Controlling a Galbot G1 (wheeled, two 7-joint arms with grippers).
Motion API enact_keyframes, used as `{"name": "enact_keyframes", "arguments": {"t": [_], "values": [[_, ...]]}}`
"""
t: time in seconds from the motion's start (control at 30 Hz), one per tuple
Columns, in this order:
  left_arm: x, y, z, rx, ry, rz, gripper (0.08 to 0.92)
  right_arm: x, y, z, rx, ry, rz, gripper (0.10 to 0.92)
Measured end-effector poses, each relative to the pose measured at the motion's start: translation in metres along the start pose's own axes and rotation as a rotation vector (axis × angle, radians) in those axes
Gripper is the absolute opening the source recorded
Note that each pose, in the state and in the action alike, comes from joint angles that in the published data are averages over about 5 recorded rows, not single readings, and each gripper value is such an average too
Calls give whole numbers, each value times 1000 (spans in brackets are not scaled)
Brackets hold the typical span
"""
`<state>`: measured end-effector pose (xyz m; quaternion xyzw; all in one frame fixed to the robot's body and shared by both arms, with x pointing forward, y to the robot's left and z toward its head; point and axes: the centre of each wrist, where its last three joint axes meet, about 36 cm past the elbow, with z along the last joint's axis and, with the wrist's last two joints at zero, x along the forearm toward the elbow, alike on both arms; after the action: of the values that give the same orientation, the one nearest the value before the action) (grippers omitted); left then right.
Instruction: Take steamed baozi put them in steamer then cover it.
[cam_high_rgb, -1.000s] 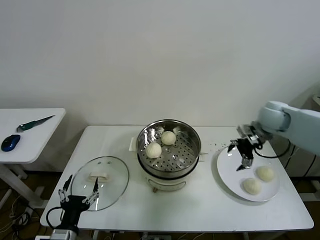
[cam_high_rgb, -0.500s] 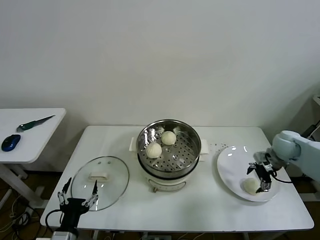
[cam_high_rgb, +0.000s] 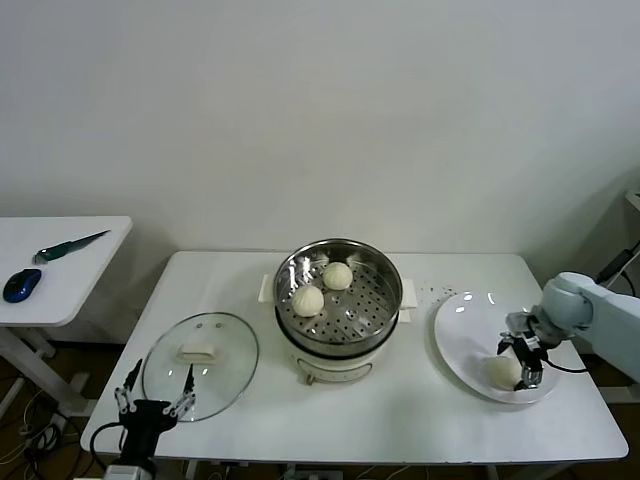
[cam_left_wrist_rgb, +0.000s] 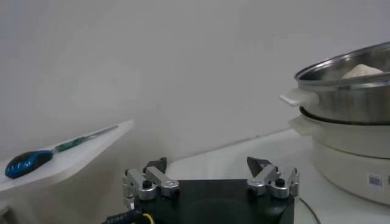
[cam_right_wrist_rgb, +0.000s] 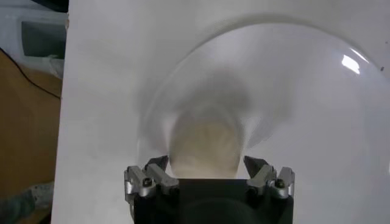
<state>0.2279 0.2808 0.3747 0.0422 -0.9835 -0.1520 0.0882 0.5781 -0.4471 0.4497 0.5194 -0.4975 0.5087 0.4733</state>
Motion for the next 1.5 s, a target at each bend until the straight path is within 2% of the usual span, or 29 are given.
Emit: {"name": "enact_keyframes", "arguments": {"t": [0.27, 0.47, 0.63, 0.77, 1.0, 1.17, 1.33, 1.5], "values": [[-1, 0, 0, 0, 1, 0, 823, 1, -3, 3, 5, -5, -6, 667], [0, 0, 1, 2, 1, 0, 823, 11, -10, 1, 37, -15, 1, 645], [1, 0, 1, 1, 2, 2, 823, 41, -29, -9, 143, -19, 28, 645], [2, 1, 0, 1, 2, 2, 823, 86, -53, -27, 291, -6, 72, 645], [1, 0, -1, 5, 0, 1, 823, 182, -92, -90, 628, 57, 159, 653], [-2, -3, -2, 11, -5, 2, 823, 230, -103, -155, 868, 103, 198, 654], [-2, -4, -3, 11, -5, 6, 823, 250, -102, -226, 1101, 149, 206, 661], [-2, -5, -2, 12, -2, 10, 823, 244, -96, -291, 1297, 183, 193, 662]]}}
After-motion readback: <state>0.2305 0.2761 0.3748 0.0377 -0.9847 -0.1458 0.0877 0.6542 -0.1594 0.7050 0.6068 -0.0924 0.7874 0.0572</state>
